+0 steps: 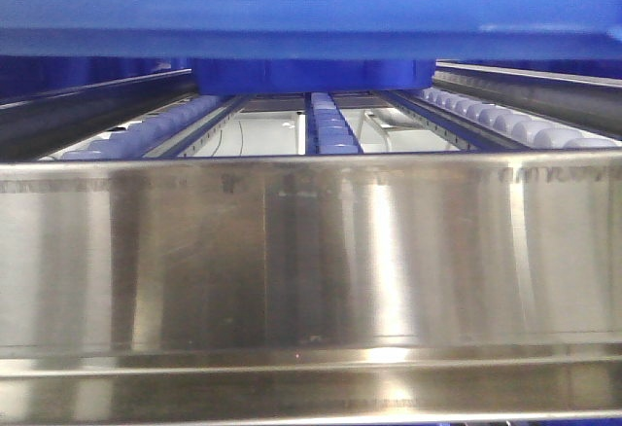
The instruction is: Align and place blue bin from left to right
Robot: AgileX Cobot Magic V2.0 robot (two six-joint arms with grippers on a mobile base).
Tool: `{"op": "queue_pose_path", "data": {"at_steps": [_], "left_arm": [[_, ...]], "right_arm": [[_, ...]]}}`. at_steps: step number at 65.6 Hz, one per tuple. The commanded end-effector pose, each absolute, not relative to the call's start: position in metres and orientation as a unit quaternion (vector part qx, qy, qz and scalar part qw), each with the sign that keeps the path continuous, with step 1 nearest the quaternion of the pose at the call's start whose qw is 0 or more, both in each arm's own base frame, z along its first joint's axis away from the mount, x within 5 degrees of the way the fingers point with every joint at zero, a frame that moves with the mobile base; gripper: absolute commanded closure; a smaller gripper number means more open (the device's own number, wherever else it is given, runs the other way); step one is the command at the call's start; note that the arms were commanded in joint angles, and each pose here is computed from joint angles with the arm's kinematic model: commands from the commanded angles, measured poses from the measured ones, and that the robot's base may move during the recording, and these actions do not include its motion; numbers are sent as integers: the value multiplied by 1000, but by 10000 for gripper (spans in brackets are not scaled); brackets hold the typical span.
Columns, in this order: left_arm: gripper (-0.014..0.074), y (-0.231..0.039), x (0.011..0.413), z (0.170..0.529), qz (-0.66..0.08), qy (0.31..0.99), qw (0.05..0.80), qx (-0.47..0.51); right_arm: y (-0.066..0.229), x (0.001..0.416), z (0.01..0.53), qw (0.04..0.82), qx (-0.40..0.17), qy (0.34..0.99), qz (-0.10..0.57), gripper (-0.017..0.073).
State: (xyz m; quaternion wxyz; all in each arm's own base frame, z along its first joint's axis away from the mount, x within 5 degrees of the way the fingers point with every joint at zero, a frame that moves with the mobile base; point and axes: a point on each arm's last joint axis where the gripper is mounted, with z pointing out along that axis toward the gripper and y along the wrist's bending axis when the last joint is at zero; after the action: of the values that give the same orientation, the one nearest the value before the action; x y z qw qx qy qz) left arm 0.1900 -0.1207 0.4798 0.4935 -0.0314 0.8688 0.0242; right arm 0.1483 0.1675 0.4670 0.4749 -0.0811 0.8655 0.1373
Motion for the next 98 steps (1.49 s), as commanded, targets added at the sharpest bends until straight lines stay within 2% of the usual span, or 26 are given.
{"op": "queue_pose_path", "data": {"at_steps": [1, 78, 90, 98], "left_arm": [[704, -125, 191, 491, -4, 845, 534, -18], [704, -125, 191, 491, -4, 845, 534, -18], [704, -129, 189, 488, -29, 858, 513, -17], [704, -134, 192, 489, -66, 852, 519, 9]], "right_arm": [[175, 146, 483, 515, -104, 827, 200, 629], [177, 146, 485, 522, -109, 819, 212, 629], [173, 146, 474, 482, -91, 855, 167, 633], [177, 153, 469, 482, -97, 859, 144, 636]]}}
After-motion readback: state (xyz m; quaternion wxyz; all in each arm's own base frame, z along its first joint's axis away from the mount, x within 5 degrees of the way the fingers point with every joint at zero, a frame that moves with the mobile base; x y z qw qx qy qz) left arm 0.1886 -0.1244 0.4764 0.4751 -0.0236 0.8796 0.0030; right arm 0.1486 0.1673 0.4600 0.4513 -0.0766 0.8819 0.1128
